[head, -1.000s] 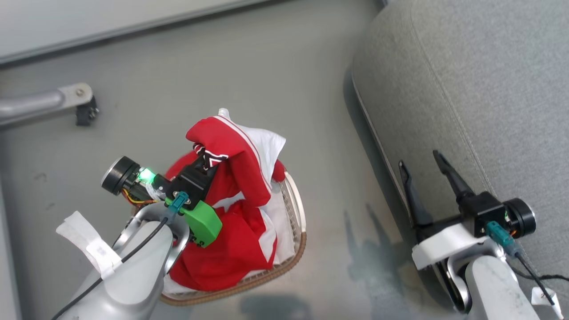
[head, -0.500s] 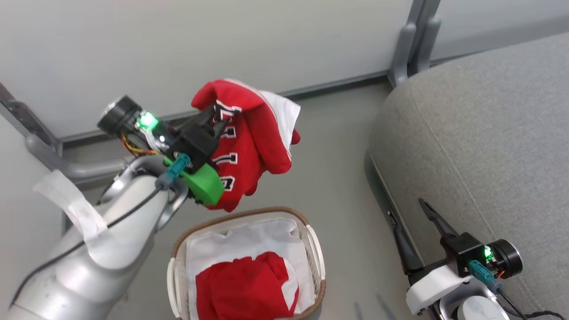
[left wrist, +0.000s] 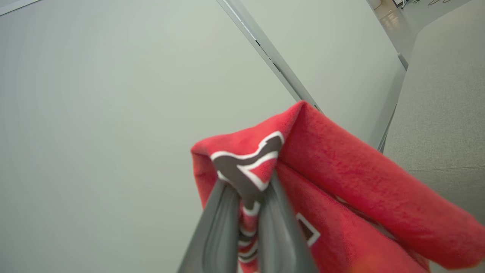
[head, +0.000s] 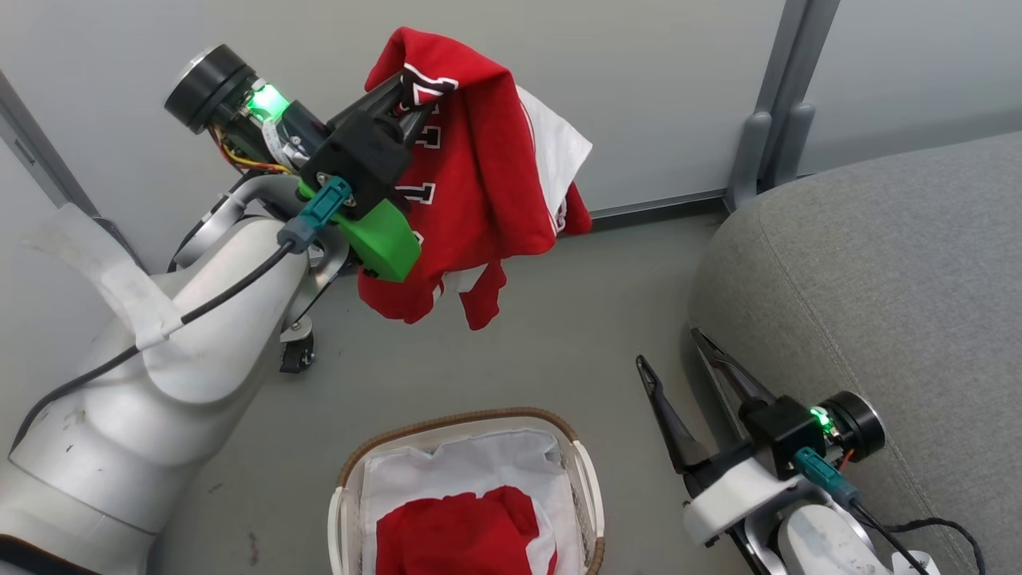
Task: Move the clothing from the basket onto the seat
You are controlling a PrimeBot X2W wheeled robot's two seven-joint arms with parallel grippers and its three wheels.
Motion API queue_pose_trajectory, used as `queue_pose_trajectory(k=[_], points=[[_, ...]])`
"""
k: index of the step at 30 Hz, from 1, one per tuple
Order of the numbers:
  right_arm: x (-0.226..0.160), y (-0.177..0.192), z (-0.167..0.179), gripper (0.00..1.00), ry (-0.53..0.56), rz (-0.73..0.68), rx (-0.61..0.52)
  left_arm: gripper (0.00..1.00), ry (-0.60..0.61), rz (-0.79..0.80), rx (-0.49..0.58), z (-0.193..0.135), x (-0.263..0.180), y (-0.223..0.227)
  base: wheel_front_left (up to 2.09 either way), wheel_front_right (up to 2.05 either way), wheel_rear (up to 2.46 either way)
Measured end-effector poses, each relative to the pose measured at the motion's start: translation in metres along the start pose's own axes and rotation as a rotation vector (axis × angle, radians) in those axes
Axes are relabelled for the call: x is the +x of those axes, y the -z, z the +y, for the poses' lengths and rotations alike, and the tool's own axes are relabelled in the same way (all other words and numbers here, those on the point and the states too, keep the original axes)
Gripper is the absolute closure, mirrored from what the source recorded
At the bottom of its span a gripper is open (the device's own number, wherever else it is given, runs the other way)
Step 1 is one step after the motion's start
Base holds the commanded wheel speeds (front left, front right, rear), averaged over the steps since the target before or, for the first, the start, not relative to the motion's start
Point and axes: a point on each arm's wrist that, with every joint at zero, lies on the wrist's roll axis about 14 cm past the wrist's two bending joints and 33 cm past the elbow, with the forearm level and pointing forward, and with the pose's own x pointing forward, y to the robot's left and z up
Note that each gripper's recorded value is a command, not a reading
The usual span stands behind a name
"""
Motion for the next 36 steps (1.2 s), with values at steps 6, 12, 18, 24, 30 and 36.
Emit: queue_pose_trajectory(k=[6, 12, 18, 24, 30, 36], points=[[0.021, -0.029, 0.033, 0.0, -0.113, -0.091, 0.01, 1.0, 0.02, -0.006, -0.001, -0.007, 0.002, -0.006, 0.0, 0.0, 0.0], [0.038, -0.053, 0.06, 0.0, -0.21, -0.159, 0.034, 1.0, 0.051, -0.002, -0.011, -0.021, 0.002, -0.006, 0.0, 0.0, 0.0], [0.054, -0.066, 0.064, 0.0, -0.235, -0.19, 0.062, 1.0, 0.08, -0.001, -0.015, -0.032, 0.0, -0.006, 0.0, 0.0, 0.0], [0.064, -0.065, 0.067, 0.0, -0.254, -0.182, 0.054, 1.0, 0.1, -0.007, -0.031, -0.041, -0.001, -0.008, 0.0, 0.0, 0.0], [0.074, -0.06, 0.066, 0.0, -0.259, -0.166, -0.015, 1.0, 0.122, -0.017, -0.057, -0.052, -0.002, -0.01, 0.0, 0.0, 0.0], [0.077, -0.048, 0.062, 0.62, -0.25, -0.125, -0.027, 1.0, 0.137, -0.017, -0.072, -0.06, -0.006, -0.011, 0.0, 0.0, 0.0]])
